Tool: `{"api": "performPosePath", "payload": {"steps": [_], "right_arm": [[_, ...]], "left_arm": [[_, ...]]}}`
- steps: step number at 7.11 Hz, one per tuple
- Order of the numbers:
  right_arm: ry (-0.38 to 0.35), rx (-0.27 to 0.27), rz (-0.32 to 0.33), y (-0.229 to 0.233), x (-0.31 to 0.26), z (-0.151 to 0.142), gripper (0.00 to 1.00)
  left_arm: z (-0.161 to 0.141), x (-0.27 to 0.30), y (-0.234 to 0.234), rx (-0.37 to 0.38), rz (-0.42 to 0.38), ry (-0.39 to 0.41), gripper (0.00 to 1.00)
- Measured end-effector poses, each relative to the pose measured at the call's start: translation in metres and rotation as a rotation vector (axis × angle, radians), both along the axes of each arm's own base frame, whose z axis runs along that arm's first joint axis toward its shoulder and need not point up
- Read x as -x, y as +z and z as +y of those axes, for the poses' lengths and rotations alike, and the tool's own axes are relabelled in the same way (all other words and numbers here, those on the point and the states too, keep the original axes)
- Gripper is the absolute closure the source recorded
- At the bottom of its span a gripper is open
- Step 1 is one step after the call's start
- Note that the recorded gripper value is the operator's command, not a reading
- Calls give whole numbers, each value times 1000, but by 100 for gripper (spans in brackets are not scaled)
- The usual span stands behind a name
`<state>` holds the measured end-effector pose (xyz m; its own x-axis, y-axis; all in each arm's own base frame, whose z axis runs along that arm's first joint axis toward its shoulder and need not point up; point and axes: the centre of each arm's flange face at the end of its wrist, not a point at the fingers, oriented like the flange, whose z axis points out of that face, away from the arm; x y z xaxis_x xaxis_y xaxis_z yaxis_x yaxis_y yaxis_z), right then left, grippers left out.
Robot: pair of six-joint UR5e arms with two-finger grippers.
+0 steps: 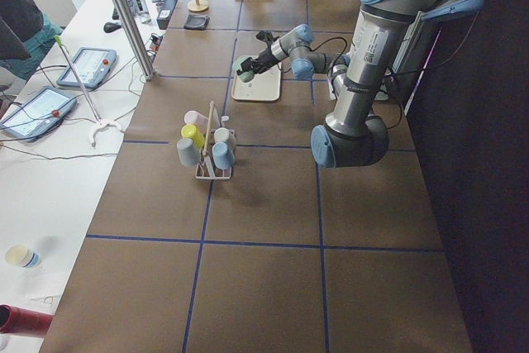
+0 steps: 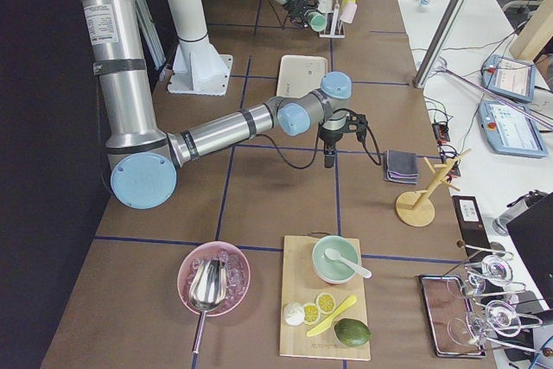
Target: Pick up and place green cup on tray
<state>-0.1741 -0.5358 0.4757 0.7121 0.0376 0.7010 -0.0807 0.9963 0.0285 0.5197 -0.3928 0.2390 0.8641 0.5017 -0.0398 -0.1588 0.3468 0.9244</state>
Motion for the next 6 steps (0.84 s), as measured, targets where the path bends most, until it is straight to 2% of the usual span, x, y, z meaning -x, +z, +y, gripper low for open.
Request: {"api": "performPosePath", "payload": {"steps": [2,4,6], "right_arm": [[0,-1,-1,-1,0,0,0],[3,-2,-1,-1,-1,-1,0],[7,-2,-2,-1,-4,-2,0]], "left_arm": [[-2,-26,21,24,237,-35,96],[-2,-51,37,55,378,-54,96],[-3,-71,31,68,486,-90,96]]}}
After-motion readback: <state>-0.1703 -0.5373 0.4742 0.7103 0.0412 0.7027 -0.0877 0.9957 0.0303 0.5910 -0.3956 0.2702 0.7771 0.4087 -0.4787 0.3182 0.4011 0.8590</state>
